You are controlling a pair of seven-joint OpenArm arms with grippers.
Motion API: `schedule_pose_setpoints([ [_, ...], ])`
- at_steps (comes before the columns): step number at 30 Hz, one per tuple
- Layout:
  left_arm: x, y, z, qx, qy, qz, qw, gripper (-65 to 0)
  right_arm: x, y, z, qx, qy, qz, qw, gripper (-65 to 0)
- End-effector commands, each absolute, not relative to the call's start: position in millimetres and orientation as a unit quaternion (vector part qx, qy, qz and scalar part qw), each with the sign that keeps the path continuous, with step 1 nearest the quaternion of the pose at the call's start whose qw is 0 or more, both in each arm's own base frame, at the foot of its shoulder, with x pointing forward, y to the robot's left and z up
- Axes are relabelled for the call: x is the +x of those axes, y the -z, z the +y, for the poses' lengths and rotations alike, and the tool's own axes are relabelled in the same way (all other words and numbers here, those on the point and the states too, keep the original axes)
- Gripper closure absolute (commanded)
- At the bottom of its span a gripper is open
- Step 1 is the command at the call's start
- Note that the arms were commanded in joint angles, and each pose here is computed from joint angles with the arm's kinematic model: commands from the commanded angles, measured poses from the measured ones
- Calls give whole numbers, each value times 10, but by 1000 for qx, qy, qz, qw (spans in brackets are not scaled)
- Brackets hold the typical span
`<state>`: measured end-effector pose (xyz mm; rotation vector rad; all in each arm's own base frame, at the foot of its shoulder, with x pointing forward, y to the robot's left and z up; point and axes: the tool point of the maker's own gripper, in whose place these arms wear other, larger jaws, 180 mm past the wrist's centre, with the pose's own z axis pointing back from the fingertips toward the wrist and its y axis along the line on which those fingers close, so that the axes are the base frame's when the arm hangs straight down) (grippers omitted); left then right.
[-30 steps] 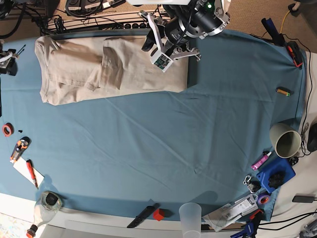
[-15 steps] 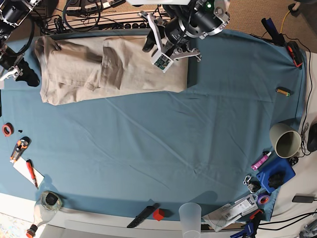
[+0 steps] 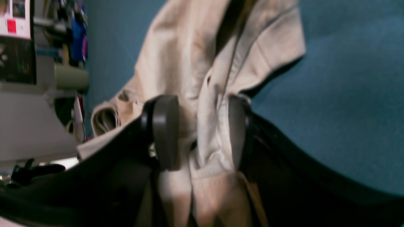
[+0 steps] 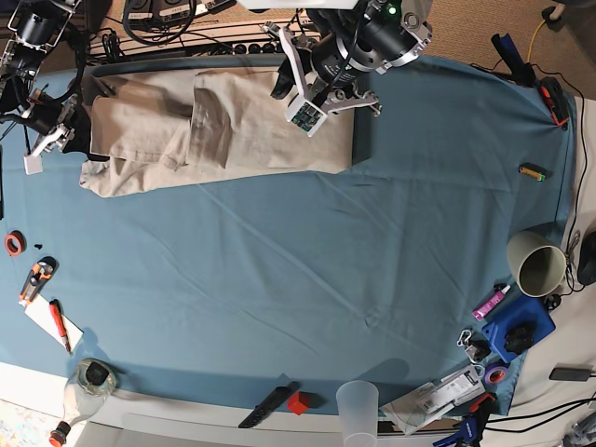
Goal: Fold the T-shirt properly
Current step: 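Grasp the shirt end with the right gripper and pull it inward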
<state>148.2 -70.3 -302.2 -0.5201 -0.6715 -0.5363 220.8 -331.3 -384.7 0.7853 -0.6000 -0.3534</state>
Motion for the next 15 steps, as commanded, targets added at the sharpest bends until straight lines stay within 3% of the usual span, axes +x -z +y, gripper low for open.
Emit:
schedule_pose_setpoints([
  [1, 1519, 2909, -745, -260, 253, -342, 867, -144, 2167, 3857, -3314, 373, 166, -275, 871, -264],
  [10, 1540, 2884, -755, -263, 250, -350, 864, -144, 2016, 4128, -3138, 360, 154, -224, 892, -263],
  [15, 1539, 2885, -754, -263, 250, -349, 864, -144, 1952, 4266, -2886, 378, 138, -192, 895, -200],
])
